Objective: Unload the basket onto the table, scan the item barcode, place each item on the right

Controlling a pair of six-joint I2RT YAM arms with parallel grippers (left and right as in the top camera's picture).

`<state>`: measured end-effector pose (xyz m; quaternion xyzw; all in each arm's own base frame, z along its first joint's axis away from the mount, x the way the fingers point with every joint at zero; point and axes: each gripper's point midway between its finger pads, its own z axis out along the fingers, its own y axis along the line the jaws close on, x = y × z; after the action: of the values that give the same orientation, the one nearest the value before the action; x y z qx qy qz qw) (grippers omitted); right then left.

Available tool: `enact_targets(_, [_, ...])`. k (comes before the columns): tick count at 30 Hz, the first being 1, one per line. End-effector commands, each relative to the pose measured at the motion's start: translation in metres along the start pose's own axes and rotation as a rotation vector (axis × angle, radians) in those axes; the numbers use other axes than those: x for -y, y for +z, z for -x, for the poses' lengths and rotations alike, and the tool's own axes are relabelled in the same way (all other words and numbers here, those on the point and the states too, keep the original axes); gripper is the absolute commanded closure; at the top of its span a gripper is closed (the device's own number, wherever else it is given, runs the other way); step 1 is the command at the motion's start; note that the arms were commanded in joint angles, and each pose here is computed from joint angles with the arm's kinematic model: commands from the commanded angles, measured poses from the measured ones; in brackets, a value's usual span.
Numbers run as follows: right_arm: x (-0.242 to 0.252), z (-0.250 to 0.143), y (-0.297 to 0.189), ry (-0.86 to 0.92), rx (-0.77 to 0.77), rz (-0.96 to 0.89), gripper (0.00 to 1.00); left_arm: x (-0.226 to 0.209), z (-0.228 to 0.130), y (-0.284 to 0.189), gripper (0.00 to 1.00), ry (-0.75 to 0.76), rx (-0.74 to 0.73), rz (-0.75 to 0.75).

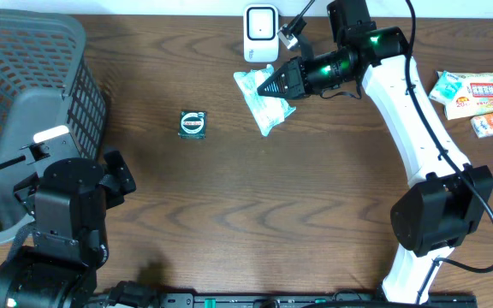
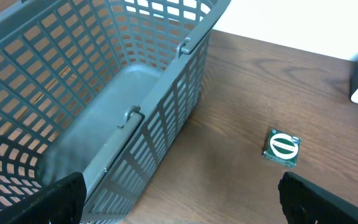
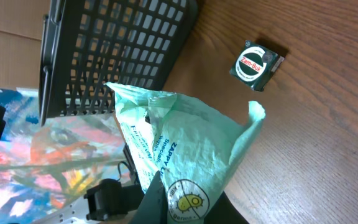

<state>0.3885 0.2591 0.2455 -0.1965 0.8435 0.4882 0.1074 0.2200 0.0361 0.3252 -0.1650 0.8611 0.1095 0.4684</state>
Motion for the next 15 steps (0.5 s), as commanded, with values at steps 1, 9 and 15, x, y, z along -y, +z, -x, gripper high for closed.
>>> enact_targets(1, [-0.0202, 0.0023, -0.0073, -0.038, 0.016, 0.042, 0.99, -0.0023, 0.003, -0.0018, 0.02, -0.007, 0.009, 0.008])
enact_targets(9, [-0.0184, 0.003, -0.0079, -0.039, 0.019, 0.034, 0.99, -0.0023, 0.0029, -0.0018, 0.02, -0.007, 0.009, 0.008])
enact_targets(15, [-0.0157, 0.0065, -0.0077, -0.055, 0.03, 0.016, 0.99, -0.0023, 0.0029, -0.0018, 0.02, -0.007, 0.009, 0.008])
